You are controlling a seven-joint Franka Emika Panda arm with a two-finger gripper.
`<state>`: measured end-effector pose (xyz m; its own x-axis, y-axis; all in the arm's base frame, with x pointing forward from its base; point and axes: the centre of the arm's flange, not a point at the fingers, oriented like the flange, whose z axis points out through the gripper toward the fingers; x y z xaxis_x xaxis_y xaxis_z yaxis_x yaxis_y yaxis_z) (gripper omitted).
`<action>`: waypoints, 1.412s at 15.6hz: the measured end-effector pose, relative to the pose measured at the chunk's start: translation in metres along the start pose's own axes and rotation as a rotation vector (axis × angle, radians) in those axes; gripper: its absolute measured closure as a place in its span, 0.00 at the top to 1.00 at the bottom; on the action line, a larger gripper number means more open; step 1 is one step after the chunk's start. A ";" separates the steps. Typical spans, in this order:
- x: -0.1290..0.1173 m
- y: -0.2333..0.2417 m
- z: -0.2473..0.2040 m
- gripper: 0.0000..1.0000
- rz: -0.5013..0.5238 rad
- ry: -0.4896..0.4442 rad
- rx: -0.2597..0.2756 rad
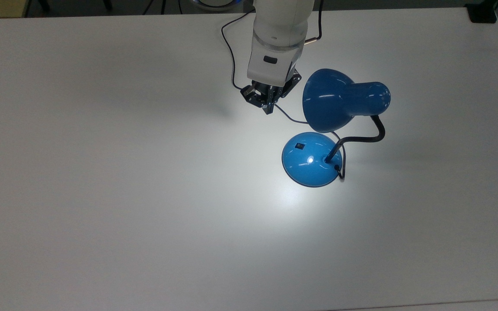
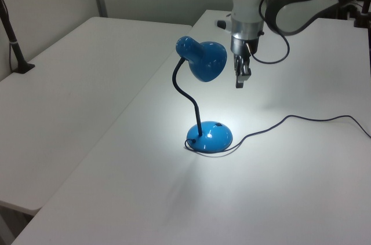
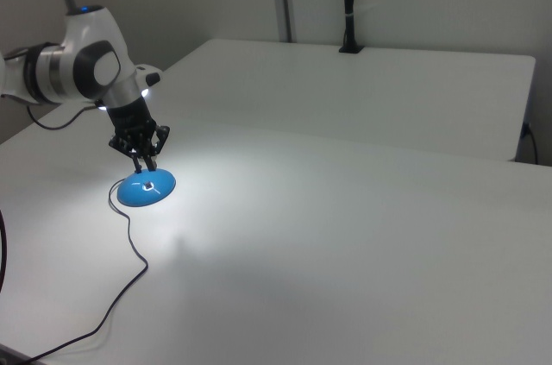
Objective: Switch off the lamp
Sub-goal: 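Lower the gripper onto the switch on the lamp base, then press the base switch down with the gripper fingers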
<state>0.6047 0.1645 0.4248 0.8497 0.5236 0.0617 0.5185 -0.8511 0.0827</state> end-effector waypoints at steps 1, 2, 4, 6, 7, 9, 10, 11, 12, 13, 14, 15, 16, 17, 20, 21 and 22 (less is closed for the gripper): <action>0.001 -0.002 0.009 0.01 -0.034 0.009 0.004; 0.002 -0.004 0.016 0.01 -0.065 0.026 0.012; 0.004 -0.008 0.031 0.01 -0.120 0.076 0.040; 0.005 -0.012 0.040 0.01 -0.161 0.128 0.076; 0.006 -0.015 0.043 0.01 -0.176 0.147 0.089; 0.008 -0.021 0.047 0.01 -0.193 0.168 0.096; 0.009 -0.024 0.050 0.01 -0.198 0.175 0.094; 0.010 -0.026 0.053 0.01 -0.204 0.181 0.092; 0.010 -0.028 0.058 0.01 -0.213 0.190 0.088; 0.010 -0.030 0.063 0.01 -0.220 0.205 0.080; 0.010 -0.030 0.067 0.01 -0.219 0.219 0.073; 0.010 -0.030 0.071 0.01 -0.217 0.235 0.066; 0.011 -0.029 0.075 0.01 -0.217 0.246 0.063; 0.011 -0.029 0.079 0.01 -0.216 0.257 0.063; 0.014 -0.030 0.087 0.01 -0.215 0.290 0.066; 0.015 -0.031 0.089 0.01 -0.216 0.294 0.069; 0.015 -0.031 0.090 0.01 -0.216 0.296 0.073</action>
<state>0.6097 0.1953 0.3337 0.6614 0.6705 0.3362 0.6970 -0.7150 0.0546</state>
